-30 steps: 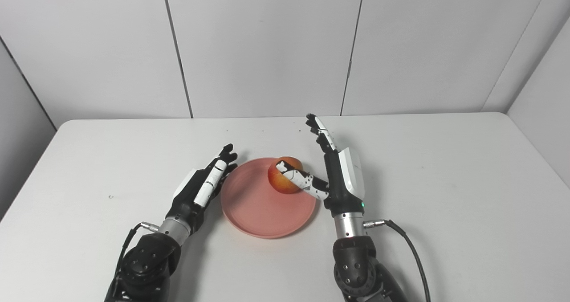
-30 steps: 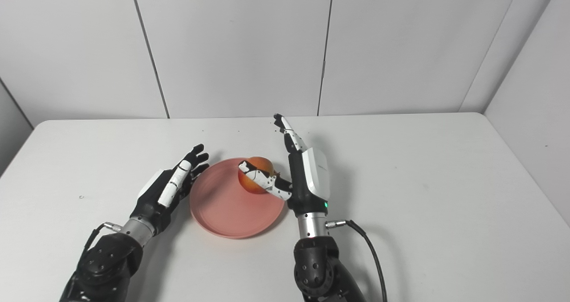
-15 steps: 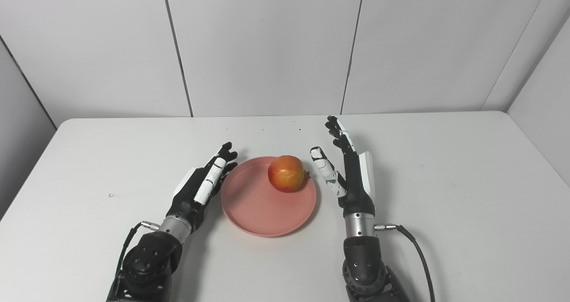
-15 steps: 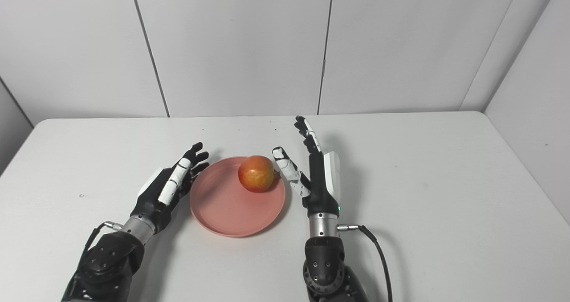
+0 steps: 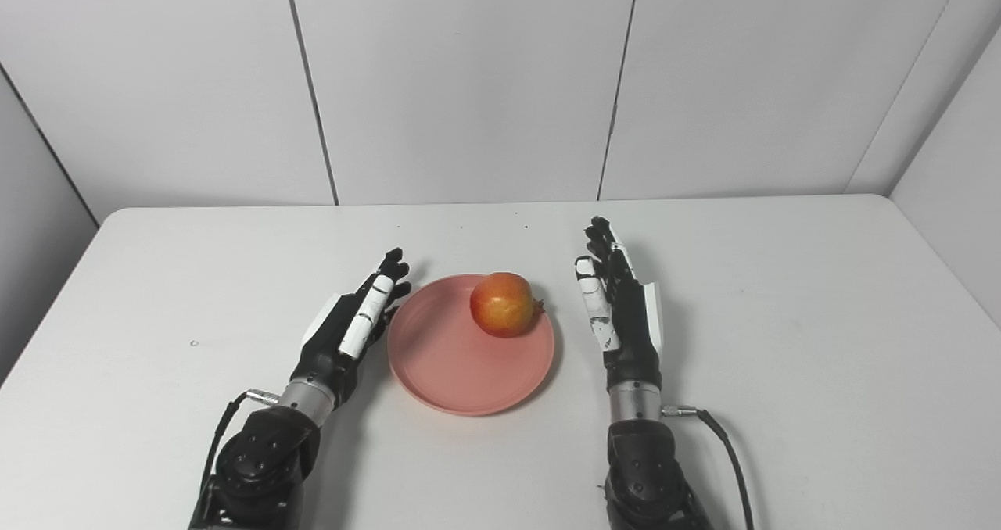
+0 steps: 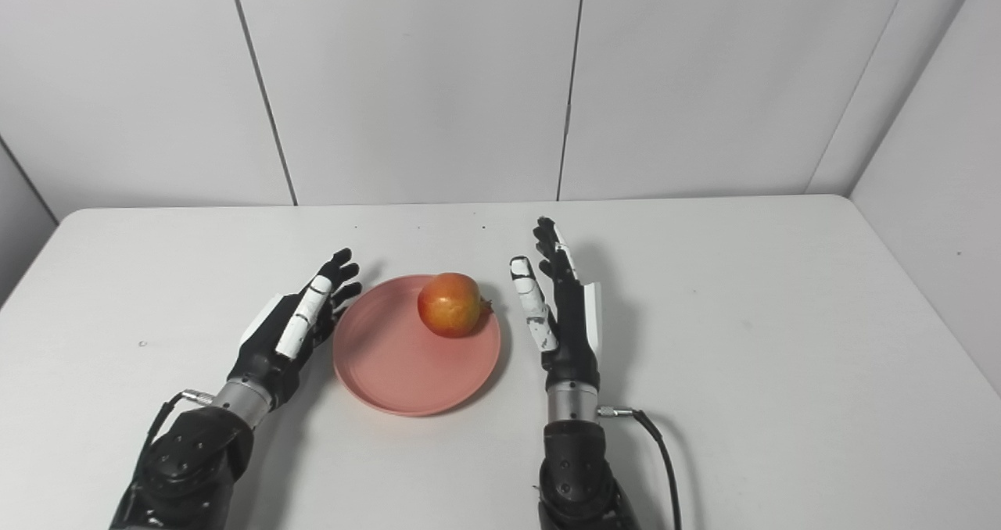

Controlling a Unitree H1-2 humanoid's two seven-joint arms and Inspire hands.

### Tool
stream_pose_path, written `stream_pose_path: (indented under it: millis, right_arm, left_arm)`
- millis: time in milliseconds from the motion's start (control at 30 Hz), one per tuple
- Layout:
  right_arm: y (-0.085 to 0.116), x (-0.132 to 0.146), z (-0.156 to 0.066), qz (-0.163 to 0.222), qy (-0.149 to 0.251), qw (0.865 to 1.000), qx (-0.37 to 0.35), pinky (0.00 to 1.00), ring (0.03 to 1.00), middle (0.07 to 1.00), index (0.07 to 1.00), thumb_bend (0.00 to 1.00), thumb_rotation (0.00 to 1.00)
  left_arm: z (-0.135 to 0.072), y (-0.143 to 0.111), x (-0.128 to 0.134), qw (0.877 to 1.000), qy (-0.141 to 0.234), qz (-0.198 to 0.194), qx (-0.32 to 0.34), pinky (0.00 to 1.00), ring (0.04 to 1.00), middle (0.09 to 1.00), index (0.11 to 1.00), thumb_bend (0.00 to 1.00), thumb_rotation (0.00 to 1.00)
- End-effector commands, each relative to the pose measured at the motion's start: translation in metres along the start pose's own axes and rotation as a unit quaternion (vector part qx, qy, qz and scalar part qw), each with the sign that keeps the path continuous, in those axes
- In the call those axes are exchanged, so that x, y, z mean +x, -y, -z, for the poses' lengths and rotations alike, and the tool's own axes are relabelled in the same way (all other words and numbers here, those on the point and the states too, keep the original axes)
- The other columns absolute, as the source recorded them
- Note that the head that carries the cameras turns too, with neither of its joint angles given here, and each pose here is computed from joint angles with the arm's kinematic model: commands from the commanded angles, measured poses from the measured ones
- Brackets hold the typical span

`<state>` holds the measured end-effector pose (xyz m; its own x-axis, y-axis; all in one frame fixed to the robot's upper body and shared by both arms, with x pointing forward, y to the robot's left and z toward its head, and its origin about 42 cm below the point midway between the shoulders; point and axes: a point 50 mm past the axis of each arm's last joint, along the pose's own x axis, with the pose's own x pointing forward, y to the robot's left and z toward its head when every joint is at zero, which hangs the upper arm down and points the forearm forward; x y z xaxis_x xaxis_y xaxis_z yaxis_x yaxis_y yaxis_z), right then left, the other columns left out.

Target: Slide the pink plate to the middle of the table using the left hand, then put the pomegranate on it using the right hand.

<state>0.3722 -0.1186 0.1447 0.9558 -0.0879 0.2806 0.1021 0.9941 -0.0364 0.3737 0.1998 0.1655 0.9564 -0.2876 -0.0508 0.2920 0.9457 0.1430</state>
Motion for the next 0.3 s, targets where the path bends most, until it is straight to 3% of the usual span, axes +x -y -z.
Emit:
stream_pose_path:
  millis: [0, 267]
  right_arm:
    - [-0.0036, 0.0076, -0.0127, -0.005, 0.027, 0.999, 0.021, 0.89, 0.886, 0.894, 0.898, 0.58, 1.00]
    - [-0.0001, 0.0055, -0.0070, -0.001, 0.001, 0.999, 0.043, 0.90, 0.879, 0.901, 0.899, 0.57, 1.00]
  left_arm:
    - [-0.0141, -0.0037, 0.0019, 0.999, 0.036, -0.017, 0.014, 0.94, 0.970, 0.996, 1.000, 0.48, 1.00]
    - [-0.0136, -0.0006, 0.0024, 0.998, 0.051, -0.037, 0.008, 0.95, 0.983, 1.000, 1.000, 0.49, 1.00]
